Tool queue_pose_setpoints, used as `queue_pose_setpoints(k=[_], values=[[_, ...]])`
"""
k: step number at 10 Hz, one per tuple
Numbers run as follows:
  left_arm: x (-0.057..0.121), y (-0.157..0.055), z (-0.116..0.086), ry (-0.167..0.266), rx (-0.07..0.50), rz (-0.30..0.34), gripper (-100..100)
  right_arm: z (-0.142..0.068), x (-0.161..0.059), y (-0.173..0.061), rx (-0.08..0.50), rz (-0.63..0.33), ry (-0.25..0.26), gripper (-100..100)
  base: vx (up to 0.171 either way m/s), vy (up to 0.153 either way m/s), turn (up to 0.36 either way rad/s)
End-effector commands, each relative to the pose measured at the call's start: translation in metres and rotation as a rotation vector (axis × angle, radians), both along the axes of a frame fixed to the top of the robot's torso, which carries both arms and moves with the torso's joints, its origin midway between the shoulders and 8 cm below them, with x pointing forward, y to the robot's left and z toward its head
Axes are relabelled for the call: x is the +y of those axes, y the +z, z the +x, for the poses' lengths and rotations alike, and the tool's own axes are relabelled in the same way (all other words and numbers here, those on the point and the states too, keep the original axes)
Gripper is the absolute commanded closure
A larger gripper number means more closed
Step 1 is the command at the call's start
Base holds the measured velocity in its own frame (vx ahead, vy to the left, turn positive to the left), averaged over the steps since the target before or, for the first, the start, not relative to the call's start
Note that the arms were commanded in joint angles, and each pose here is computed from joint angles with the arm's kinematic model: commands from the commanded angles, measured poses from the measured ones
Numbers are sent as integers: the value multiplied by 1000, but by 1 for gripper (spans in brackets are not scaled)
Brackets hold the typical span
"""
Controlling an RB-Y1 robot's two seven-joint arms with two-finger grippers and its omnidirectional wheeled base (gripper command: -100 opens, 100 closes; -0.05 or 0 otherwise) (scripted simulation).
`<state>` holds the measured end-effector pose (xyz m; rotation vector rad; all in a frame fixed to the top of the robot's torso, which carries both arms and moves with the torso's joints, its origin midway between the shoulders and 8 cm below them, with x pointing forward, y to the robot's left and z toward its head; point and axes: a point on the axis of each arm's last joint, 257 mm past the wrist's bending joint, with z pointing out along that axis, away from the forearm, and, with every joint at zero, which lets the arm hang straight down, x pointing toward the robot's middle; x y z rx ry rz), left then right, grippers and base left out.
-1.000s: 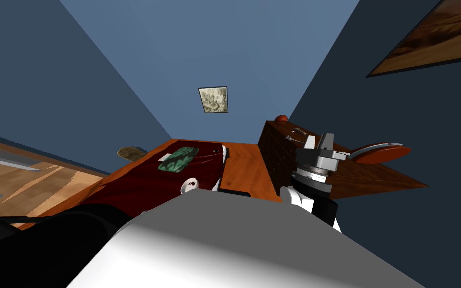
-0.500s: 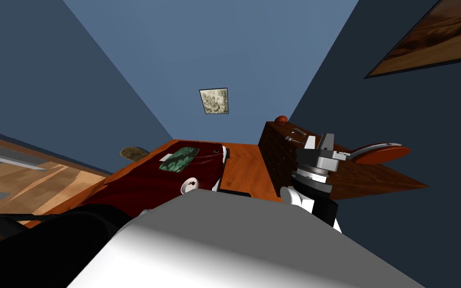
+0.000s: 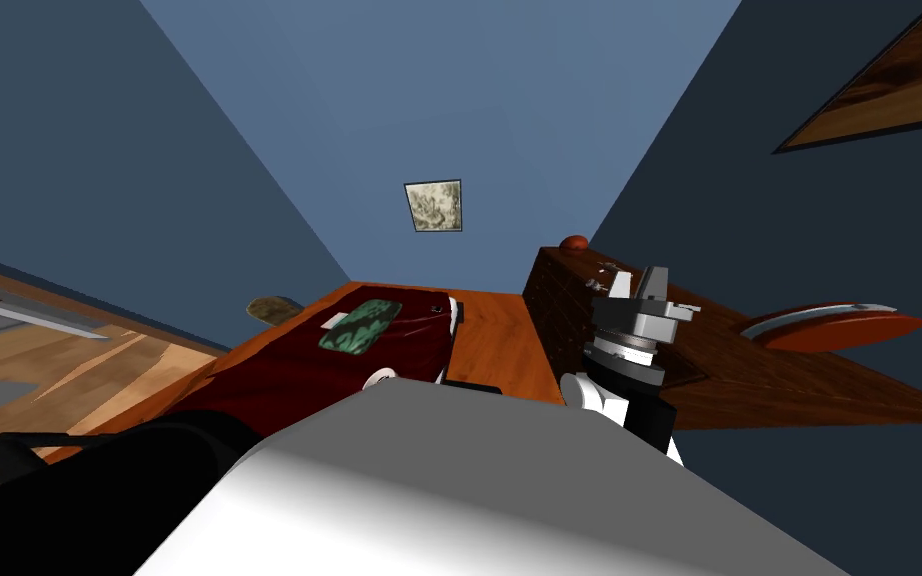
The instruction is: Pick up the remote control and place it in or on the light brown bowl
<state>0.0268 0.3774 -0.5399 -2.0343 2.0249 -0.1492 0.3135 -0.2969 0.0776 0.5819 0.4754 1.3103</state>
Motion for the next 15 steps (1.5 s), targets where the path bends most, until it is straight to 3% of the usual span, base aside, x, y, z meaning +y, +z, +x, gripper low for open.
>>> queue_pose_setpoints(k=[1,5,9,10,14,15], values=[[11,8,-9,0,14,25,100,0,0,0,0,0,0,0,236,109,71],[33,26,-28,1,42,78,100,0,0,0,0,0,0,0,256,144,67],[40,33,-32,0,50,95,100,0,0,0,0,0,0,0,65,5,42],[40,33,-32,0,50,96,-100,0,0,0,0,0,0,0,0,0,0],[40,33,-32,0,50,96,-100,0,0,0,0,0,0,0,0,0,0],[40,33,-32,0,50,96,0,0,0,0,0,0,0,0,0,0,0]])
